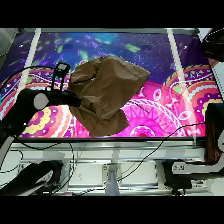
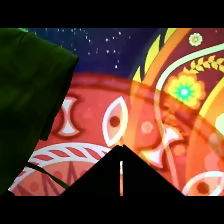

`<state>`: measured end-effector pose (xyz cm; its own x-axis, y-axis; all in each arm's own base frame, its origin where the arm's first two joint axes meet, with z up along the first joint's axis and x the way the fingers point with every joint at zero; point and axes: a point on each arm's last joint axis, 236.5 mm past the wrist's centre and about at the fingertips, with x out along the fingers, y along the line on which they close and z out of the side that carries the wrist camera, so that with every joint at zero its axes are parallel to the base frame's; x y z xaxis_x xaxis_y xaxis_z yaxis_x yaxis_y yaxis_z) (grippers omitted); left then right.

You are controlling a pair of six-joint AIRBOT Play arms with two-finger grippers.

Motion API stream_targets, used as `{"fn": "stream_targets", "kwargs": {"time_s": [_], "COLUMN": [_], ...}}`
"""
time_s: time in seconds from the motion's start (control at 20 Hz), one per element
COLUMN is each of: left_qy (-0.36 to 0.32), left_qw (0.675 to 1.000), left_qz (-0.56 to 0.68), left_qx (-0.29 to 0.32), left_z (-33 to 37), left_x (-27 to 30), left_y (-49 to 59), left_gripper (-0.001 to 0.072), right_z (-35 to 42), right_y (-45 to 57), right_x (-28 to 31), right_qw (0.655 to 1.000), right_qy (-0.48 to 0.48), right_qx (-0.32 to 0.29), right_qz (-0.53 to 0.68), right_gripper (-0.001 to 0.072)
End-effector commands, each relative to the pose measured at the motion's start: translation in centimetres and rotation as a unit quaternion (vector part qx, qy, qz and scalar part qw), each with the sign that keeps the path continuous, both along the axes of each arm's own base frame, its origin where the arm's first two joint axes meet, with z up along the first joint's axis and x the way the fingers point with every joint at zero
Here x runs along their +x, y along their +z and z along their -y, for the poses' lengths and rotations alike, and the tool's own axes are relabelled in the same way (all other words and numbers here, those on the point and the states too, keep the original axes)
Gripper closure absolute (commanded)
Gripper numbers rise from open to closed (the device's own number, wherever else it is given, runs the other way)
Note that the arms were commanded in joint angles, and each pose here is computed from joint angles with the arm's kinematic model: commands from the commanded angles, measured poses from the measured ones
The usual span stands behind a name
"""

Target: Fold the clothes and pants, and hang the long-sleeved shirts on hangers.

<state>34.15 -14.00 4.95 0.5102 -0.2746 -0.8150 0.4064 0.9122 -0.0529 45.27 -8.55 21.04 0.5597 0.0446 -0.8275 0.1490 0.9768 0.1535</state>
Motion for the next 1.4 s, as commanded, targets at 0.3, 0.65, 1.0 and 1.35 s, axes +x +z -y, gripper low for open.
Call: {"fn": "stream_targets", "kwargs": {"time_s": [0.3, 0.65, 1.0, 1.35], "left_qy": [0.031, 0.031, 0.031, 0.031], "left_qw": [0.999, 0.999, 0.999, 0.999], "left_qz": [0.003, 0.003, 0.002, 0.002], "left_qx": [-0.028, -0.027, -0.027, -0.028], "left_z": [-0.7, -0.7, -0.7, -0.7], "left_x": [-1.3, -1.3, -1.3, -1.3], "left_y": [-0.9, -0.9, -1.0, -1.0], "left_gripper": [0.0694, 0.0694, 0.0694, 0.0695], "right_z": [1.1, -2.9, -12.0, -17.8], "right_y": [0.6, -17.7, -24.9, -28.7], "right_x": [4.0, -1.4, -3.6, -0.2], "right_qw": [0.997, 0.987, 0.949, 0.961], "right_qy": [-0.019, 0.007, 0.083, 0.079], "right_qx": [-0.008, 0.094, 0.272, 0.242], "right_qz": [0.081, -0.130, -0.137, -0.111], "right_gripper": [0.0676, 0.0677, 0.0297, 0.0305]}}
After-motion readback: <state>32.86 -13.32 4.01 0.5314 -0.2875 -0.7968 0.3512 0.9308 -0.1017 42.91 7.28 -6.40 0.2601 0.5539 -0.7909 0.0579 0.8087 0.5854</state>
